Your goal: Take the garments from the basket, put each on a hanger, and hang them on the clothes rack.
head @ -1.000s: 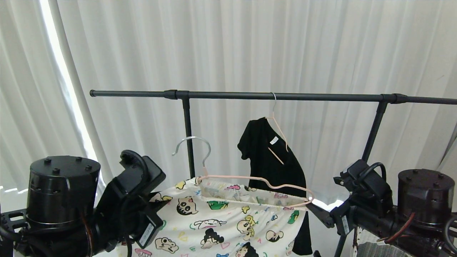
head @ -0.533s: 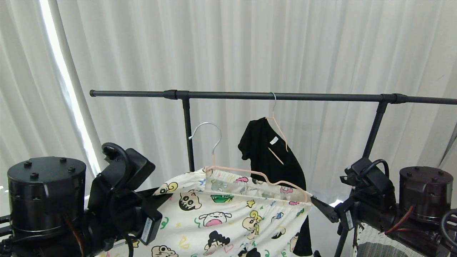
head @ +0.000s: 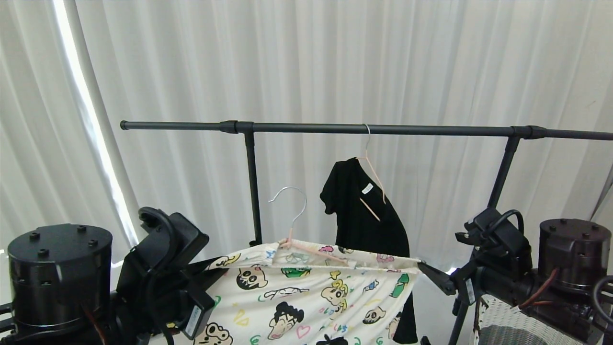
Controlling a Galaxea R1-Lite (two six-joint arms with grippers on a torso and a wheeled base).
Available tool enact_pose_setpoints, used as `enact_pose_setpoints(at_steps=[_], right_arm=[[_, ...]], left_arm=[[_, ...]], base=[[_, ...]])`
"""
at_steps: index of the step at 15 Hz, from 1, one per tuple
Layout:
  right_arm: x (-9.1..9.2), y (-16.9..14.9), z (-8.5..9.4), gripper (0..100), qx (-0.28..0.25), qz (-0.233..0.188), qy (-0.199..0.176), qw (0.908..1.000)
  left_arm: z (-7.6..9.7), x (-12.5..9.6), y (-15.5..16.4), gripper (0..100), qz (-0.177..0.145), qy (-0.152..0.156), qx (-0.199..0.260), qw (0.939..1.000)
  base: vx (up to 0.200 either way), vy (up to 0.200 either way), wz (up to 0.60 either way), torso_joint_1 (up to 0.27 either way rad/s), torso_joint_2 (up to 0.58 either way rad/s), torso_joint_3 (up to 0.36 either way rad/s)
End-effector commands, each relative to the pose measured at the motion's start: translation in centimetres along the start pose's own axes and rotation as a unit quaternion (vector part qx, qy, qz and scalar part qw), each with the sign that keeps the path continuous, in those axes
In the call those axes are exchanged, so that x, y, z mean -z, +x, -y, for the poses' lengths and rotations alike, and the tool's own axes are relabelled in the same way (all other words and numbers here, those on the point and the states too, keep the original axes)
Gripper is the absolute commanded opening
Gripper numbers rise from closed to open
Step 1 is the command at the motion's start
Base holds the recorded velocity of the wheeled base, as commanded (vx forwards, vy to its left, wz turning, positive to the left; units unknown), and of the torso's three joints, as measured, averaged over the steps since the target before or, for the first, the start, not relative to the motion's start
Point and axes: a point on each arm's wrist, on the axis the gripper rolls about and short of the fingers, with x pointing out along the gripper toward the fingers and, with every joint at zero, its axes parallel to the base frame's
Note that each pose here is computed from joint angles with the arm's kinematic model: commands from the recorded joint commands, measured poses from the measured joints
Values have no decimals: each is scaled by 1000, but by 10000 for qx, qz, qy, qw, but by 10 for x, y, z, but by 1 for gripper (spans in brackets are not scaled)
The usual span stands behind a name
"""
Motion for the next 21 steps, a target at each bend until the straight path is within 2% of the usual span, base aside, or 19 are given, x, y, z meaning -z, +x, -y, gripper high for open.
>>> enact_pose_setpoints(at_steps=[1,2,4,6,12,13,14,15,16,19,21], right_arm=[[-10,-3,-6,100,-308,264,-130,9991],[-12,-5,-13,100,-509,321,-186,9980],[-14,-7,-28,100,-812,362,-278,9957],[-16,-8,-38,100,-1018,397,-359,9934],[-16,-12,-38,100,-1037,448,-512,9923],[-18,-13,-39,100,-1120,489,-557,9909],[-18,-13,-41,100,-1216,503,-606,9895],[-19,-15,-41,100,-1252,544,-699,9882],[-19,-17,-41,100,-1282,534,-758,9874],[-22,-22,-45,100,-1376,583,-788,9856],[-24,-24,-45,100,-1389,594,-792,9854]], left_arm=[[4,5,14,0,-322,130,-40,9994],[5,1,21,0,-264,111,-96,9995],[12,-13,33,0,206,29,-26,9998],[17,-17,44,0,536,-69,-74,9985],[18,-17,45,0,593,-90,-98,9982],[16,-19,46,0,701,-143,-155,9973],[7,-21,51,0,774,-320,-344,9959],[-9,-19,59,0,841,-578,-669,9925],[-10,-18,58,0,944,-558,-715,9914],[3,0,51,0,799,-358,-531,9947],[26,2,43,0,1002,-204,-101,9947]], base=[[0,0,0,0,0,0],[0,0,0,0,0,0],[0,0,0,0,0,0],[0,0,0,0,0,0],[0,0,0,0,0,0],[0,0,0,0,0,0],[0,0,0,0,0,0],[0,0,0,0,0,0],[0,0,0,0,0,0],[0,0,0,0,0,0],[0,0,0,0,0,0]])
